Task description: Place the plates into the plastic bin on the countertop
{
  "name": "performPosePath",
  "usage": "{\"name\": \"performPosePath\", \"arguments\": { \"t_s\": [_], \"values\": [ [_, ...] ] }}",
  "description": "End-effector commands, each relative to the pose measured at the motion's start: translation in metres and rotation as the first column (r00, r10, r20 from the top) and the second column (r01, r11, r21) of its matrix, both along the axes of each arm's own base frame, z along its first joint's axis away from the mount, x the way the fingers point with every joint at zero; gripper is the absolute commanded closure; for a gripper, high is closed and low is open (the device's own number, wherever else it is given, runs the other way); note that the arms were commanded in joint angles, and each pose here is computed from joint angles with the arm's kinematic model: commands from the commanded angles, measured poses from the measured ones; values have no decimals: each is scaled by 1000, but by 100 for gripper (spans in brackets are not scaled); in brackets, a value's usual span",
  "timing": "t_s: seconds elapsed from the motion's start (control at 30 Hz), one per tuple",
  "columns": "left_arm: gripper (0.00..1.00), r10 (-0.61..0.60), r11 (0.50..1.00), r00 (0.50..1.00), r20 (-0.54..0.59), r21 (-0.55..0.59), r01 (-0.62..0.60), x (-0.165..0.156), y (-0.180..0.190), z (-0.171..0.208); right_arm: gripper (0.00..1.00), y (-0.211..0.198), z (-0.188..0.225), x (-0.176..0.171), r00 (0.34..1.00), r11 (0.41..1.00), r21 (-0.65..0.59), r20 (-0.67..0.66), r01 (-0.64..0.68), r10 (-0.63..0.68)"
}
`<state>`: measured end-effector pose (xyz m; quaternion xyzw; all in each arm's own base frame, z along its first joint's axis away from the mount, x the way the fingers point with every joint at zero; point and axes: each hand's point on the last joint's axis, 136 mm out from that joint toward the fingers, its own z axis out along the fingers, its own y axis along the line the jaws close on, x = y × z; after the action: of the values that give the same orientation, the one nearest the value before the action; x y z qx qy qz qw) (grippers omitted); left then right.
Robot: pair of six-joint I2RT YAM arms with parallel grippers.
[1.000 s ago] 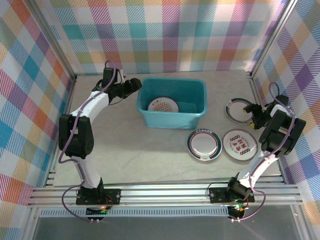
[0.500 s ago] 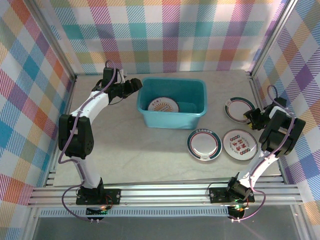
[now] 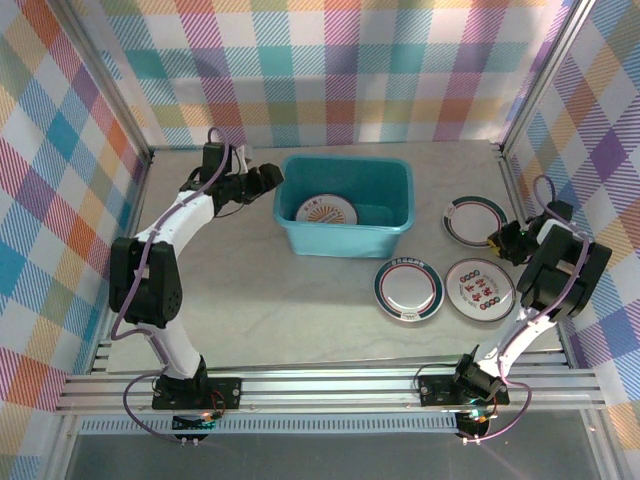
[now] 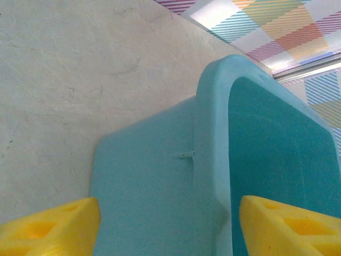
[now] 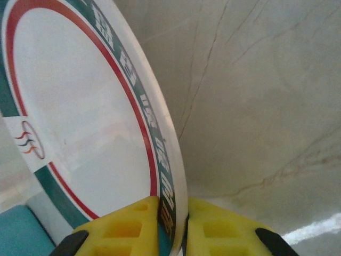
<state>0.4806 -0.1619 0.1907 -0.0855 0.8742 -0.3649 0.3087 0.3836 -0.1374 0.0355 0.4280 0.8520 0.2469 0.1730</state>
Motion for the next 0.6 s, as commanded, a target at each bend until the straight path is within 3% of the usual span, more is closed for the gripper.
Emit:
{"name": "performPosePath", "arguments": {
  "t_s": [0.0, 0.3, 0.57],
  "values": [
    [30, -15, 1000, 998, 63, -24, 17, -5, -1, 22, 86, 6, 17, -2, 999, 1000, -16, 46, -13, 14],
    [30, -24, 998, 996, 87, -54, 28, -8, -4, 32, 98, 14, 35, -6, 994, 1000, -9, 113, -3, 4],
    [30, -11, 997, 995, 98, -69, 18, -13, -5, 36, 100, 21, 52, -5, 984, 1000, 8, 175, -12, 11]
  ]
}}
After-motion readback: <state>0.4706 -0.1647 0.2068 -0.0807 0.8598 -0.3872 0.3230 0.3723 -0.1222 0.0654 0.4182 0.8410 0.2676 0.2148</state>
